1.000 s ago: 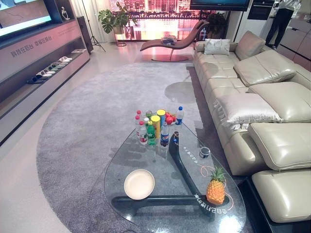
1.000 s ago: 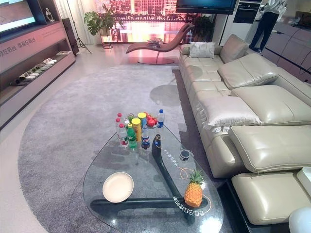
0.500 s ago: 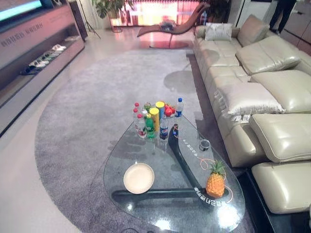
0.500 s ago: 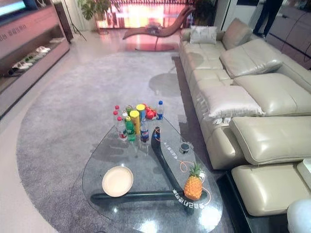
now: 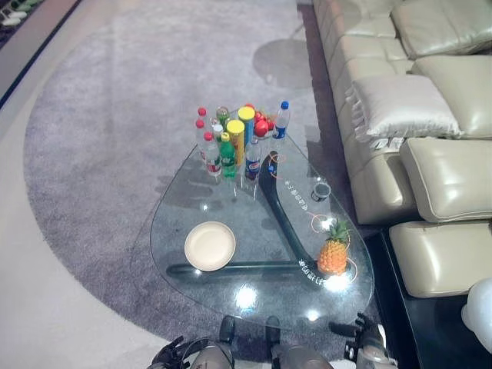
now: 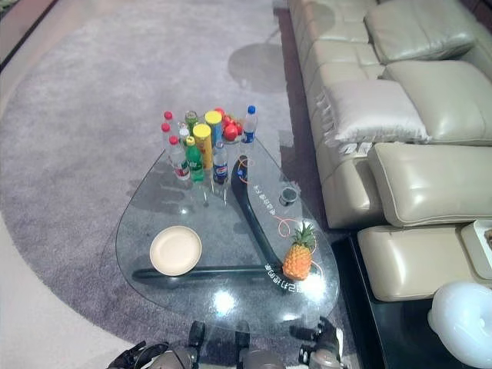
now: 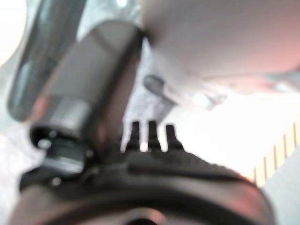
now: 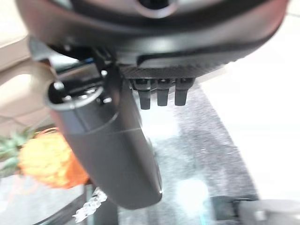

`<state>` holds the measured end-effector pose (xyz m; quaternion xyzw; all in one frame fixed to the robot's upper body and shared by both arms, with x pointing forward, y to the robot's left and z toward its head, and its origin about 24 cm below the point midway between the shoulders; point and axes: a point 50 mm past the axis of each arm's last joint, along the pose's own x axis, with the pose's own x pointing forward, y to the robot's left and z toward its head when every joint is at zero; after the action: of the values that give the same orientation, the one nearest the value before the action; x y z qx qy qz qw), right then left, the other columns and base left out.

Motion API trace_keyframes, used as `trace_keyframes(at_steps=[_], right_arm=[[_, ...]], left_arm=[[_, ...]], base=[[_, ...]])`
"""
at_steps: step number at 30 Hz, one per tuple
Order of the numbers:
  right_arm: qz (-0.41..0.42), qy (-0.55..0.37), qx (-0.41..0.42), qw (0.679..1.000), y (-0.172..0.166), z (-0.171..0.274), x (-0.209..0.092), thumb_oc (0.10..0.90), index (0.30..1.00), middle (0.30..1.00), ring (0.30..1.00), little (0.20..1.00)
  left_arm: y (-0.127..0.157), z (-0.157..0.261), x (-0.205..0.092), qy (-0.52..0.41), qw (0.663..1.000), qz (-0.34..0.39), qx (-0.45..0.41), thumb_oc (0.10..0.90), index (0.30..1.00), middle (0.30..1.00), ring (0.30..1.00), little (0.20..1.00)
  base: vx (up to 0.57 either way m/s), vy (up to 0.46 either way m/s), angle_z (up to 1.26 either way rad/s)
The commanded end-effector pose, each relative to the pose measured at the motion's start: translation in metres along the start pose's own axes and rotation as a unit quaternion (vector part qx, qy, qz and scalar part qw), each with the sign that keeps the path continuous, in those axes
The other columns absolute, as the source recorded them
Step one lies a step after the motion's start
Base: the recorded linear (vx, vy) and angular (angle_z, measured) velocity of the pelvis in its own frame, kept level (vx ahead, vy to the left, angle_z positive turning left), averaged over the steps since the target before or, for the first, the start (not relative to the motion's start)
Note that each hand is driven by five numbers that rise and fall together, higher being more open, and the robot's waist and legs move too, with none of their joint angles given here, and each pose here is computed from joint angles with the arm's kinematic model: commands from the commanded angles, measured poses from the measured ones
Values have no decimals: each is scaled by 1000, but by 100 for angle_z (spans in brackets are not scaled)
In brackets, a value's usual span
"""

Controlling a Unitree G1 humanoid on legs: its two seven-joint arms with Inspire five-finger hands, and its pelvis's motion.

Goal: Pick up the fruit to the plate

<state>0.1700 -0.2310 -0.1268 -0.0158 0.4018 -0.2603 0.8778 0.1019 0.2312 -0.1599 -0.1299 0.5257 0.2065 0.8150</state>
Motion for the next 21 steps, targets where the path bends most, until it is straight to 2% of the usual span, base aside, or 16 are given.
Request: trace_keyframes(at_steps=[1, 6, 14, 21], right_arm=[[-46, -92, 39, 994, -16, 48, 4, 800, 900, 900, 900, 900], [-55, -138, 61, 987, -13, 74, -1, 800, 900, 900, 900, 900], [-89, -269, 140, 949, -22, 144, -25, 800, 900, 900, 900, 900], [-124, -364, 190, 903, -31, 199, -49, 800, 900, 900, 900, 900]], left_arm=[[12, 10, 0, -7, 999, 24, 29, 800, 900, 900, 900, 900], [14, 12, 0, -12, 999, 22, 29, 800, 900, 900, 900, 900], [10, 17, -1, -28, 999, 10, 23, 800, 900, 900, 900, 900], [-2, 19, 0, -38, 999, -9, 16, 800, 900, 900, 900, 900]], base=[[-44, -62, 2], [-6, -8, 0], [-19, 19, 1], [-49, 57, -1]])
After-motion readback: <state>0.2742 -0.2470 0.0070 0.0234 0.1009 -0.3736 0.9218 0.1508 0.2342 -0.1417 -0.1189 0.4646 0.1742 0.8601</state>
